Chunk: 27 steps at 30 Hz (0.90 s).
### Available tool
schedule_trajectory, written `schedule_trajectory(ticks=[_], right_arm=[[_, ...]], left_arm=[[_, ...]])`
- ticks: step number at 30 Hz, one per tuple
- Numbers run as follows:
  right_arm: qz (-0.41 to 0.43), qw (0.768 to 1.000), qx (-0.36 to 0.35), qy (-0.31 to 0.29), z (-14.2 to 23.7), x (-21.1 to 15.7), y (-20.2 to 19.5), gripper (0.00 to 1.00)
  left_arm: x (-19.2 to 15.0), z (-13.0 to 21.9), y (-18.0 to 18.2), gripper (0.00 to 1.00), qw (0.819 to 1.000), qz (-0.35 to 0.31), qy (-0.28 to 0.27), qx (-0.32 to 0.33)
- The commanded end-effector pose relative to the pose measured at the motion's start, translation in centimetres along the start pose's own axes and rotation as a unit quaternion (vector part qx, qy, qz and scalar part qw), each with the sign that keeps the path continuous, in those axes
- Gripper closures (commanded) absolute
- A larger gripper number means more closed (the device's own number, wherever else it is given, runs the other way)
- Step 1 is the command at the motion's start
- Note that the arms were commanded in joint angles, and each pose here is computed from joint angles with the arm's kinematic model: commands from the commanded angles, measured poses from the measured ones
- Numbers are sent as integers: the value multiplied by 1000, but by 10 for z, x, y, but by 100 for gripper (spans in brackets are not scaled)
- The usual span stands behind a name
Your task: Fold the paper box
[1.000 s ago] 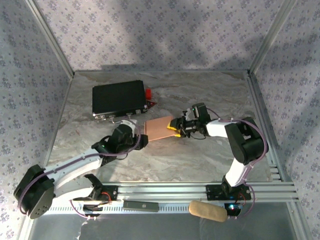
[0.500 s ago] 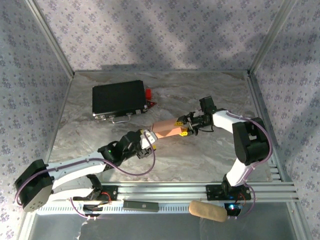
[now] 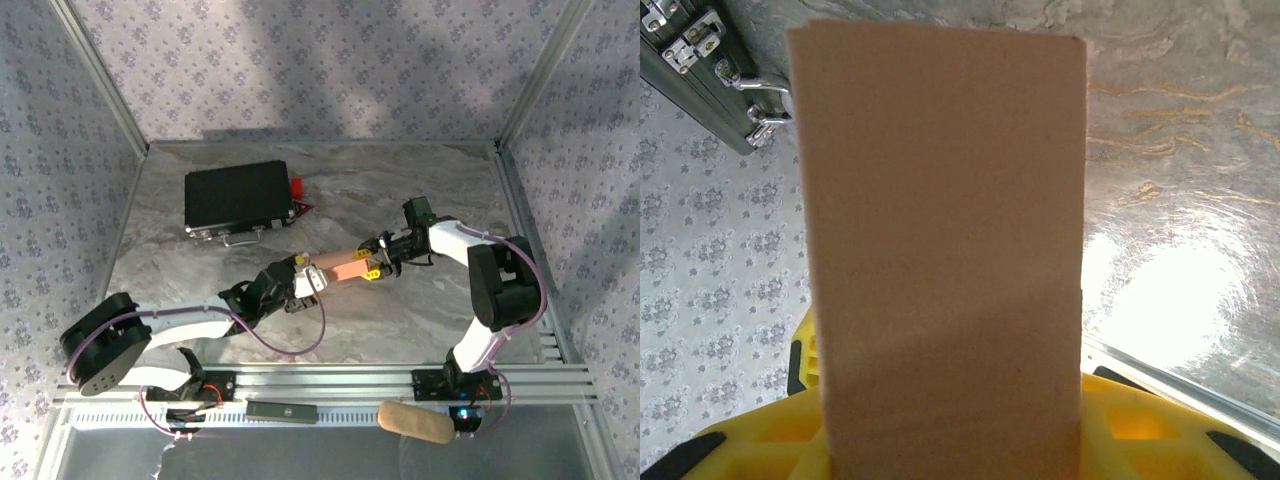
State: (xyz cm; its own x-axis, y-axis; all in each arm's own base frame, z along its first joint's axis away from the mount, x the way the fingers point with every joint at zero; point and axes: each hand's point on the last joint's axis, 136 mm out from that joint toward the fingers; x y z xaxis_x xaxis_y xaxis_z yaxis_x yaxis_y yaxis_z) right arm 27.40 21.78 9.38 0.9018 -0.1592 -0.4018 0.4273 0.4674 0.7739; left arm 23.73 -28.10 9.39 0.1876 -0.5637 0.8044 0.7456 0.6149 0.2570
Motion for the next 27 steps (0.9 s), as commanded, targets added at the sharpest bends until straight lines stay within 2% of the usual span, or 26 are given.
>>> schedule_trajectory(ticks=[1,7,9,12,15,22,27], right_arm=[[-19,1000,-12,5,3,-8,-6,63],[-20,1000,-9,5,6,-9,-5,63],[-21,1000,-8,5,6,-9,-6,62],[-22,1000,-7,8,5,-9,-6,59],[-20,1000,-3,7,7,-8,-3,54],[4,1000,-2,-11,22,-6,6,39],[81,993,-28,-76,60,-9,27,35]], left_arm=[[34,-7,2,23,999,1,-41,-1],[33,-17,-7,32,999,-1,-27,-18],[35,-16,-8,37,999,3,-27,-21],[36,-15,-12,47,999,2,-22,-33],[35,-12,-13,52,999,1,-16,-40],[36,1,-16,57,998,11,-1,-61],[33,17,-22,57,994,29,39,-96]])
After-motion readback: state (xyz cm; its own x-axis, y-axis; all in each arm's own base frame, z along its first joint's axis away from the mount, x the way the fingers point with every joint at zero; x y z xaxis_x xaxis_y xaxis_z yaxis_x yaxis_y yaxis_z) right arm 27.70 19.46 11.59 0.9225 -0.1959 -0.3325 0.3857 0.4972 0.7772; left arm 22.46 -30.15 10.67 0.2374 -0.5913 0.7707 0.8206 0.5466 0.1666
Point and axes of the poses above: each hand's point on the last joint's axis, 136 mm out from that joint toward the fingers, its own z axis back along the fingers, its own y axis along the line the jaws close on, x = y × z, and after that the axes turned 15 degrees about z, right-handed
